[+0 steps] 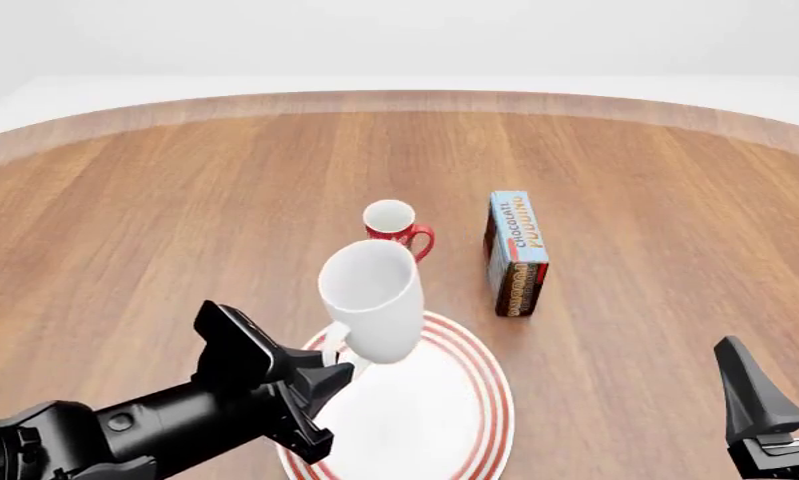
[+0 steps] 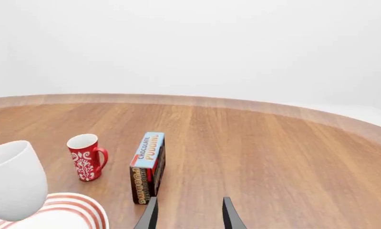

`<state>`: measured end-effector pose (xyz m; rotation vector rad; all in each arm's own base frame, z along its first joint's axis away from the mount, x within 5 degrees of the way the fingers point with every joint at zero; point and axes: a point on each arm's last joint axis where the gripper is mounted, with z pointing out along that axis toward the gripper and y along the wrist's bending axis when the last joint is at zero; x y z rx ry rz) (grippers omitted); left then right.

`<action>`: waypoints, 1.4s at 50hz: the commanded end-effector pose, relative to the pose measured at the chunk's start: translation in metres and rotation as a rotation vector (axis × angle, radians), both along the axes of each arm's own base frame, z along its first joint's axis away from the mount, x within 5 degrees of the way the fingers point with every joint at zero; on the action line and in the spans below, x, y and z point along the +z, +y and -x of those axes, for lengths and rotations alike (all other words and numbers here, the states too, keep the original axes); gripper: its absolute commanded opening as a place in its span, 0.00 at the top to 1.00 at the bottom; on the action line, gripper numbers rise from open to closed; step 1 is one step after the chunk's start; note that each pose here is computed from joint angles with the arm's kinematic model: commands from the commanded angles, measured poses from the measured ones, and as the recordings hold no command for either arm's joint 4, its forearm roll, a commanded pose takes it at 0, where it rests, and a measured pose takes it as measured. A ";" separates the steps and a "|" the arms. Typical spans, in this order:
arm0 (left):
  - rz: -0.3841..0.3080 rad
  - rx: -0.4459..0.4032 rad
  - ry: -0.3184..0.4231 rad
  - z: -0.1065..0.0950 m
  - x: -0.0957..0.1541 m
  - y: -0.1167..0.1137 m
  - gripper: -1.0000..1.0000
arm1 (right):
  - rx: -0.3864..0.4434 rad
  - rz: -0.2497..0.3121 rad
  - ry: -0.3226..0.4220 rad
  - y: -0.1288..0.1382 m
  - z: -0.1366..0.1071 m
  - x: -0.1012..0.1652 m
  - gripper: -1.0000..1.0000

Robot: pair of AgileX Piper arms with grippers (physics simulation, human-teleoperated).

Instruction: Pick up the white mug and put it on the plate, and put the chocolate pudding to the right of the plate.

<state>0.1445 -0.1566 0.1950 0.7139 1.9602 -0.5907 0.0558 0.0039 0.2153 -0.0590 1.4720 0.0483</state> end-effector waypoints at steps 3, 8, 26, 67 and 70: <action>0.004 -0.003 0.031 0.004 -0.009 0.000 1.00 | 0.000 0.001 -0.001 0.000 0.000 0.000 0.00; 0.003 0.002 0.047 0.006 -0.013 0.002 1.00 | 0.001 0.001 -0.002 0.000 0.000 0.000 0.00; 0.004 0.012 0.092 0.010 -0.025 0.004 1.00 | 0.001 0.001 -0.002 0.000 0.000 0.000 0.00; 0.021 0.028 0.160 0.014 -0.052 0.002 1.00 | 0.002 0.001 -0.003 0.000 0.000 0.000 0.00; 0.019 0.027 0.166 0.015 -0.053 0.001 1.00 | 0.002 0.002 -0.003 0.000 0.000 0.000 0.00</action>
